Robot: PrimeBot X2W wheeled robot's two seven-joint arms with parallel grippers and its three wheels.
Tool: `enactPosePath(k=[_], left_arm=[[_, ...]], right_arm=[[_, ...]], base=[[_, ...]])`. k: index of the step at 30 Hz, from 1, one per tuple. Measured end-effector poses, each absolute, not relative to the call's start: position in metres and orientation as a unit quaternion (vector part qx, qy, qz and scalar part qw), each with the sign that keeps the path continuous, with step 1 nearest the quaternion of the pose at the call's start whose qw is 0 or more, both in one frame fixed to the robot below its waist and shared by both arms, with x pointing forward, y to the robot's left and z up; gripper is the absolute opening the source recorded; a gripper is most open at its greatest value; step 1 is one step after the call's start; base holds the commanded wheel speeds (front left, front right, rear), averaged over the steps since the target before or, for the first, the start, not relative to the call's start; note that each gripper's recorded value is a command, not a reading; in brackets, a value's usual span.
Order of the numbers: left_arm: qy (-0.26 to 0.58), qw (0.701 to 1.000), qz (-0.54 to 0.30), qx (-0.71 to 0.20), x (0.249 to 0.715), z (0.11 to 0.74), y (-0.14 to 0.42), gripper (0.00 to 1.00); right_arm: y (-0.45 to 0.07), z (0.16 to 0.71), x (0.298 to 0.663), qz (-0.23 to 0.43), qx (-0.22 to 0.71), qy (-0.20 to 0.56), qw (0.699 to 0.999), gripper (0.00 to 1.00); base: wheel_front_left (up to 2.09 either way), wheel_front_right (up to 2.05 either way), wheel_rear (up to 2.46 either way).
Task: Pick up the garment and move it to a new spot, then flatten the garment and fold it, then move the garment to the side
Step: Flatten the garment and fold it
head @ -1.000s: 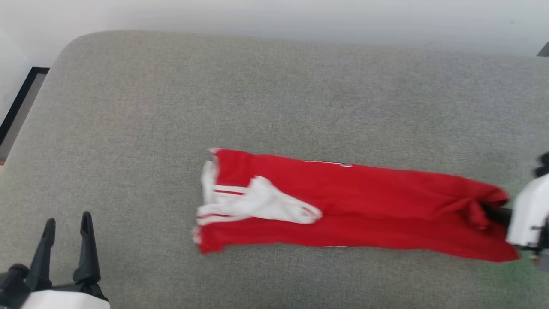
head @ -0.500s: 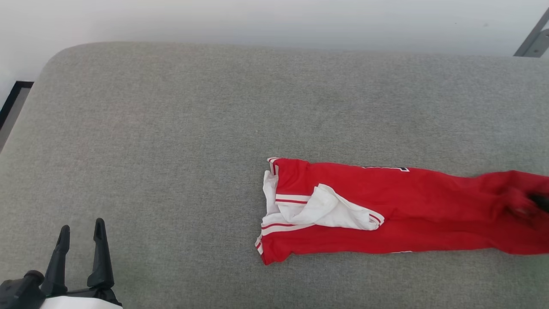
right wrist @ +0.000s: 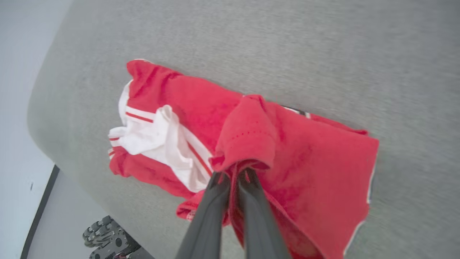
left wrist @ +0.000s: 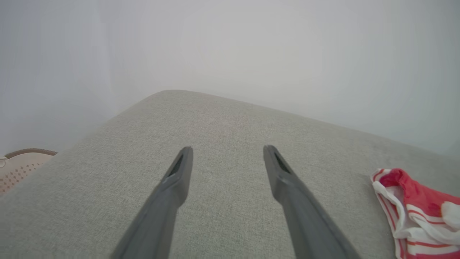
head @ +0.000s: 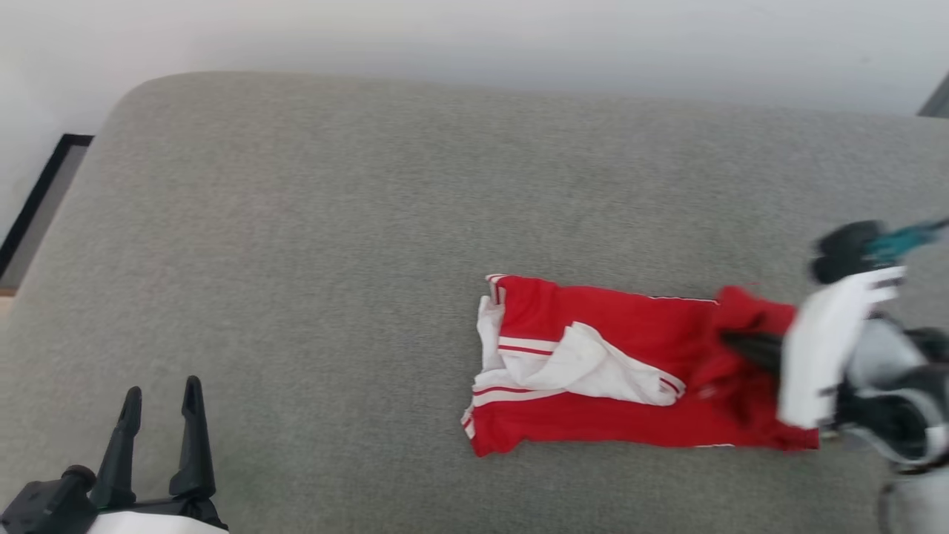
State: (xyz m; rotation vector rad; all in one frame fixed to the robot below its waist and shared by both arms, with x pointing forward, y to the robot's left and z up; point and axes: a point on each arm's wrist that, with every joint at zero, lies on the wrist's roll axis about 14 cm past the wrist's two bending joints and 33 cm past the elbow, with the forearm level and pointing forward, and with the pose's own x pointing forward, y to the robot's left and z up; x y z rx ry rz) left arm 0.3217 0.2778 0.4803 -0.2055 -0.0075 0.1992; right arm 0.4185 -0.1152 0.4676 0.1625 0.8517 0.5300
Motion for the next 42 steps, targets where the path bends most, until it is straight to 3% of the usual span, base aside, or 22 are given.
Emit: enactPosePath(k=[14,16,17,26,30,31,42], left_arm=[[-0.012,0.985,0.13,-0.114,0.3,0.484,0.29,1.0],[-0.013,0.984,0.136,-0.115,0.297,0.485,0.293,1.0],[-0.013,0.984,0.138,-0.115,0.295,0.485,0.294,1.0],[-0.02,0.983,0.14,-0.121,0.294,0.488,0.296,1.0],[-0.025,0.985,0.125,-0.118,0.301,0.492,0.292,1.0],[-0.028,0.986,0.118,-0.118,0.306,0.494,0.289,1.0],[-0.033,0.991,0.068,-0.112,0.326,0.499,0.268,1.0]], right_arm=[[0.014,0.444,0.412,0.382,0.044,0.422,0.821,0.02],[0.021,0.442,0.415,0.386,0.039,0.419,0.821,0.57],[0.024,0.441,0.416,0.387,0.039,0.42,0.82,1.0],[0.03,0.467,0.419,0.407,0.061,0.386,0.826,1.0],[0.013,0.491,0.429,0.397,0.069,0.344,0.848,1.0],[-0.003,0.503,0.436,0.381,0.075,0.319,0.864,1.0],[-0.098,0.534,0.438,0.268,0.116,0.217,0.931,1.0]], base=[[0.0,0.0,0.0],[0.0,0.0,0.0],[0.0,0.0,0.0],[0.0,0.0,0.0],[0.0,0.0,0.0],[0.0,0.0,0.0],[0.0,0.0,0.0]])
